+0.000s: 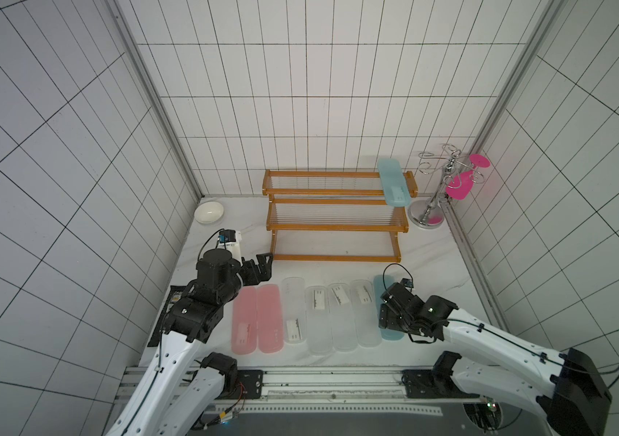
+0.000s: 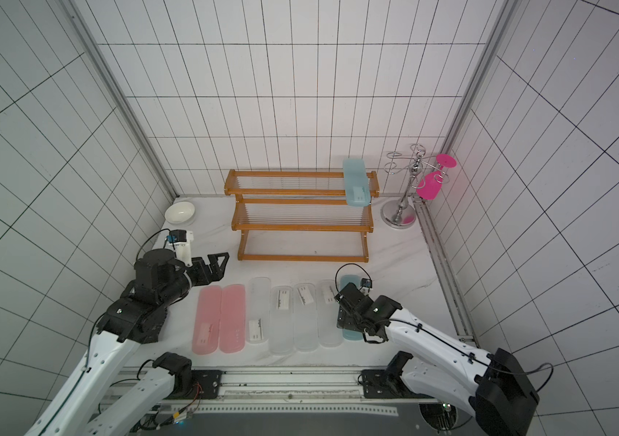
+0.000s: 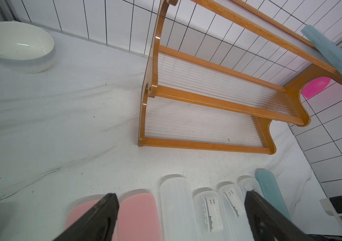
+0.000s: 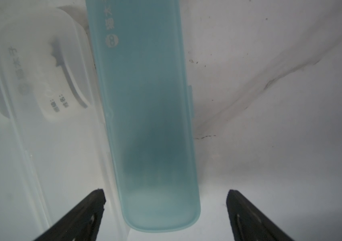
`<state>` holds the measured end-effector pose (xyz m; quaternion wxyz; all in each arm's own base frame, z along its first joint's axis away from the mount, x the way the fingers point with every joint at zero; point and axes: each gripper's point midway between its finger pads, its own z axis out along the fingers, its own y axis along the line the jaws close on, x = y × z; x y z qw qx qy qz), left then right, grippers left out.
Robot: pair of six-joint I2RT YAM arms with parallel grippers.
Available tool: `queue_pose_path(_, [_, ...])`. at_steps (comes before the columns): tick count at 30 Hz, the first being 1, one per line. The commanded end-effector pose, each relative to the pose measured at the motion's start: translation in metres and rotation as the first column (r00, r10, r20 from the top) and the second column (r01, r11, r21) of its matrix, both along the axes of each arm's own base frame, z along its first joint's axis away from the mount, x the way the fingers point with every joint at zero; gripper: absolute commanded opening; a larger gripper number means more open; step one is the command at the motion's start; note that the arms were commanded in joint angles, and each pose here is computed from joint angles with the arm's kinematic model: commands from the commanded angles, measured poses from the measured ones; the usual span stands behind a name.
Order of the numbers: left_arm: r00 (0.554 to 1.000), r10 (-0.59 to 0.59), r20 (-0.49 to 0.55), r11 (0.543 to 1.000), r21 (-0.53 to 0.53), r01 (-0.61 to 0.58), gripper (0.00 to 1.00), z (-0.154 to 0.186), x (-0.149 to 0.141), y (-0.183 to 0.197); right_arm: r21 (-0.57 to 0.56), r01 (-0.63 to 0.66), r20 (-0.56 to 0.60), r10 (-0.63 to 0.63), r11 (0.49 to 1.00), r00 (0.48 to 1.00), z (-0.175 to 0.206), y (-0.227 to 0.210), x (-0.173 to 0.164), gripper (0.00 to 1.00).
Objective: Place the pencil cases on the shelf according to color
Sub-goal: Pick up the pencil case from the center of the board.
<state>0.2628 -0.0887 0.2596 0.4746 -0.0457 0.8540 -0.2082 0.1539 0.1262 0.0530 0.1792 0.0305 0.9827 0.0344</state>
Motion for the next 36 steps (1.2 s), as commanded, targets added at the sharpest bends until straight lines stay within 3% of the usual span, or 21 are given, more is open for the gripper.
queue_pose_path(1, [1.0, 0.003, 0.007, 1.0, 0.01, -0.003, 0.98, 0.0, -0.002, 0.003, 0.007, 0.018, 0.028, -0.018, 1.0, 0.999, -0.009, 0.003, 0.006, 0.96])
queue_pose_path(8, [1.0, -0.007, 0.0, 1.0, 0.004, 0.007, 0.99, 0.0, -0.003, 0.0, -0.049, 0.019, -0.002, -0.019, 0.999, 1.0, -0.025, 0.0, 0.006, 0.97])
queue_pose_path(14, [1.0, -0.013, -0.003, 1.0, -0.001, 0.013, 0.99, -0.001, -0.003, -0.001, -0.093, 0.092, -0.03, -0.095, 0.991, 0.995, -0.035, -0.014, 0.005, 0.98])
queue_pose_path(23, [1.0, -0.018, -0.011, 1.0, 0.0, 0.018, 0.99, -0.003, -0.004, -0.002, -0.011, 0.13, -0.033, -0.13, 0.991, 0.991, -0.026, -0.02, 0.007, 0.98])
queue_pose_path(36, [1.0, -0.027, -0.01, 1.0, -0.013, 0.027, 0.98, -0.002, -0.006, -0.003, -0.102, 0.097, -0.087, -0.106, 0.99, 0.991, -0.013, -0.021, 0.007, 0.96])
